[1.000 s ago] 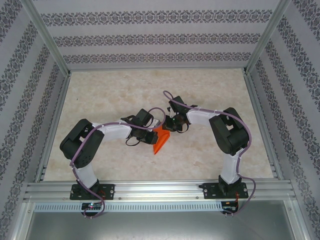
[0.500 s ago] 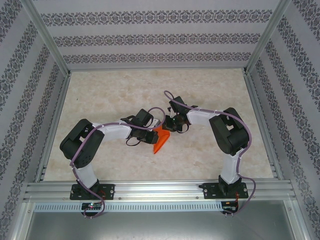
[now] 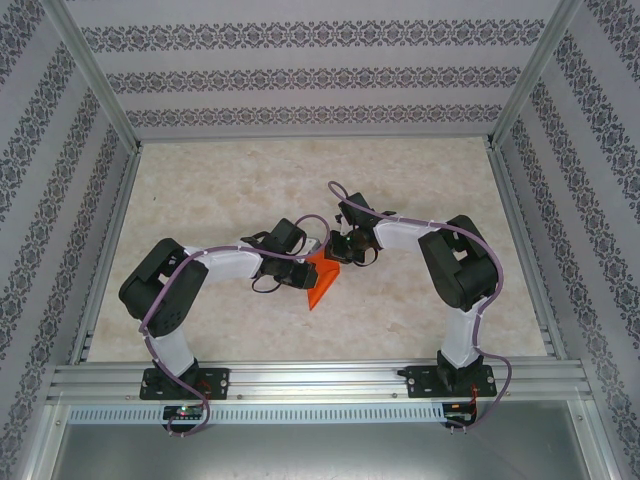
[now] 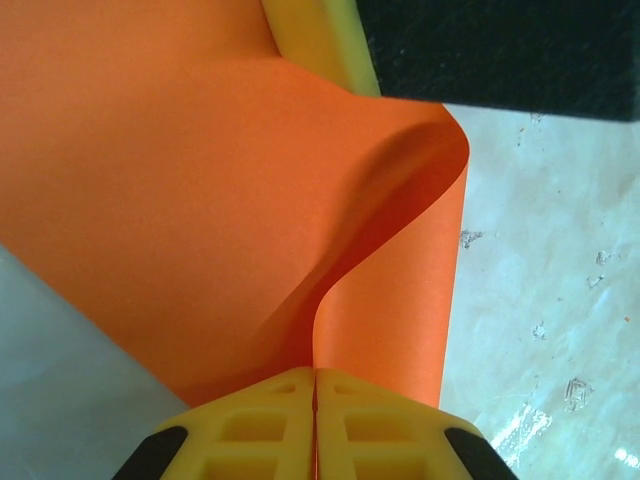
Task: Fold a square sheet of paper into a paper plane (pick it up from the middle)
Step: Third fold the triangle at the center of the table.
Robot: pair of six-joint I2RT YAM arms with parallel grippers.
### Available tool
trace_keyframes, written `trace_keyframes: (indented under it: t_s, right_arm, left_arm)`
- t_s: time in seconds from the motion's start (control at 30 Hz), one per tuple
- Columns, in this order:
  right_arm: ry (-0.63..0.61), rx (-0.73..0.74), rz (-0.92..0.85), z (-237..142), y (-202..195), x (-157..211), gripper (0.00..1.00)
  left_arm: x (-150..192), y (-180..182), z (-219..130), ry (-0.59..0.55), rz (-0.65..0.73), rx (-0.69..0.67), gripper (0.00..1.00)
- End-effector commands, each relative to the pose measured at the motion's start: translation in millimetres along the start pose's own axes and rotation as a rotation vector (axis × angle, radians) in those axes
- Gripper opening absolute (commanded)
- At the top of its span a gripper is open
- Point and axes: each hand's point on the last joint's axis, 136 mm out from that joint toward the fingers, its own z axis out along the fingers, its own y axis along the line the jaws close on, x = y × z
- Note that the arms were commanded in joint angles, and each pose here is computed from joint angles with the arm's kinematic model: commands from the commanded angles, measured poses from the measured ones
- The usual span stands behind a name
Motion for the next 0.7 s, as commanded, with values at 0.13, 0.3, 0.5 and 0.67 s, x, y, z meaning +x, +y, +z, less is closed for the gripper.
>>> trace_keyframes:
  t_s: [0.13,0.3,0.5,0.67]
  right_arm:
    - [0.035,0.068,0.019,9,-17,17,0.1]
    - [0.031,0.066,0.018,8,-17,15,0.1]
    - [0.036,0.069,0.023,10,-18,17,0.1]
    - [0.039,0.069,0.023,10,-19,18,0.1]
  left_arm:
    - [1,0,4,0.005,-0.03,0.035,0.11]
    - [5,8,5,0.015,-0.027,-0.001,0.11]
    - [1,12,4,0.01,0.001,-0.036,0.11]
    - [4,13,7,0.018,0.011,-0.028,0.11]
